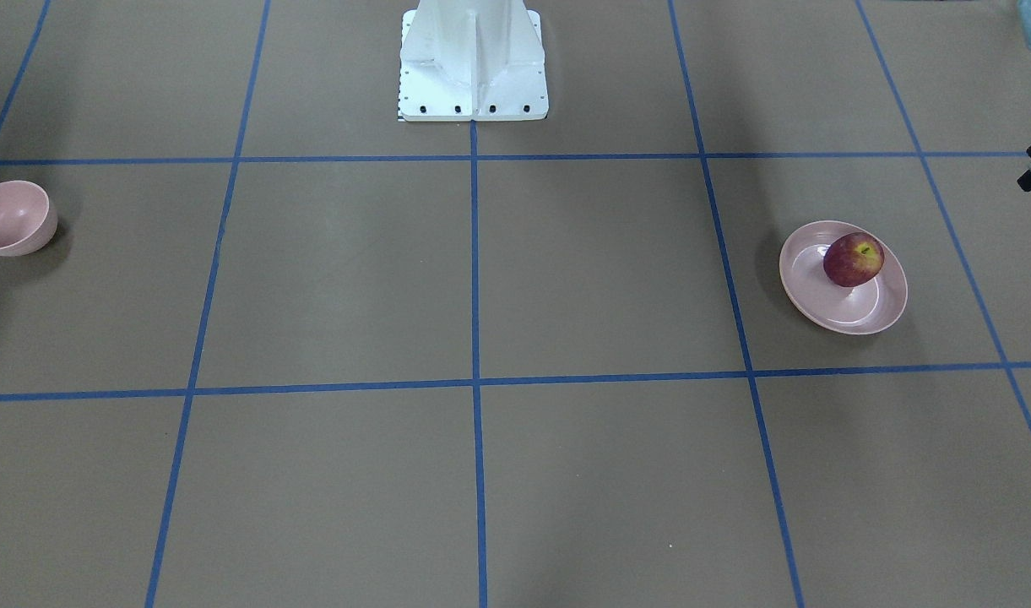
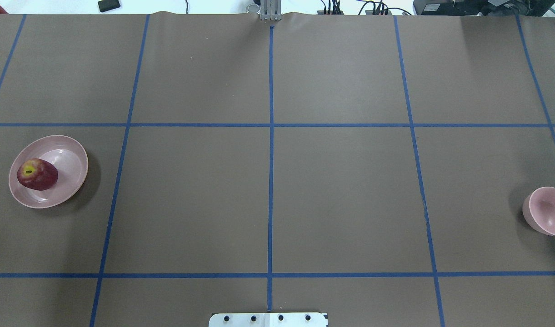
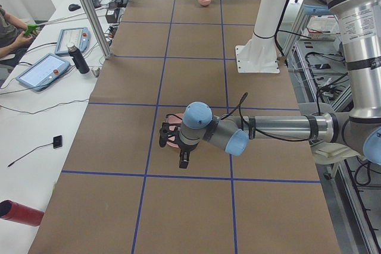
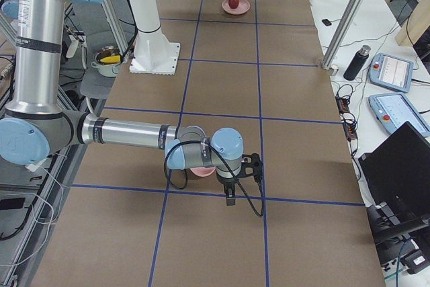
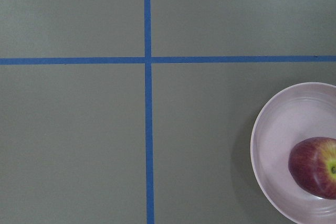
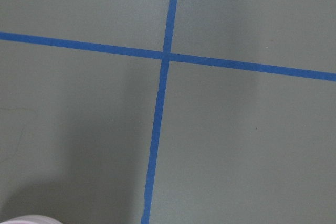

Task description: Move apple from plate to bowl

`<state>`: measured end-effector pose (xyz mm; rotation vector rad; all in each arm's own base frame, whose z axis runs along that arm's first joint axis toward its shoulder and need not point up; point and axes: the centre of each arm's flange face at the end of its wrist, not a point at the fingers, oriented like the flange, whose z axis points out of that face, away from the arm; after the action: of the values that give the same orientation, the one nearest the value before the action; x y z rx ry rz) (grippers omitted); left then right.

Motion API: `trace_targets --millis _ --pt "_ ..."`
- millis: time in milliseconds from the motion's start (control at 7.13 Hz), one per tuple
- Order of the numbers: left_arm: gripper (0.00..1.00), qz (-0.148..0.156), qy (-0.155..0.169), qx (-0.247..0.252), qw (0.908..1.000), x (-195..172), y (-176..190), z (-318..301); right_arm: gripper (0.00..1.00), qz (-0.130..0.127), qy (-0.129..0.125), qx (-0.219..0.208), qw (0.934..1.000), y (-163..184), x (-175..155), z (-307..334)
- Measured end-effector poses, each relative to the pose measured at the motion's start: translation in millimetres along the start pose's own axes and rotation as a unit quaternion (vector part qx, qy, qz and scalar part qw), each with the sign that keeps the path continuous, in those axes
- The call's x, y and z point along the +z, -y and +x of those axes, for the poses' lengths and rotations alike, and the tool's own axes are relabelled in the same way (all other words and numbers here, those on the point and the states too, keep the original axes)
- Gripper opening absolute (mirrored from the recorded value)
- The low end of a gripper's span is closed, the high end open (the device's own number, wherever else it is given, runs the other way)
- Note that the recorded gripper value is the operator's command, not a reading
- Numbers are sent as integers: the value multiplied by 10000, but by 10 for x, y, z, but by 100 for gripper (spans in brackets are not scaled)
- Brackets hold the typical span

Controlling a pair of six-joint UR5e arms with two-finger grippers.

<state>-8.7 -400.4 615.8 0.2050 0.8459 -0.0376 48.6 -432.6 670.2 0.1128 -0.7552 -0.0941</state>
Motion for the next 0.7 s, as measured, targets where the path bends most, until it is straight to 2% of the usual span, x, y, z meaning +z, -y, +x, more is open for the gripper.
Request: trace_targets --millis 701 --pt "98 -33 -4 -53 10000 22 -38 -26 100 -84 65 -9 9999 -37 71 -34"
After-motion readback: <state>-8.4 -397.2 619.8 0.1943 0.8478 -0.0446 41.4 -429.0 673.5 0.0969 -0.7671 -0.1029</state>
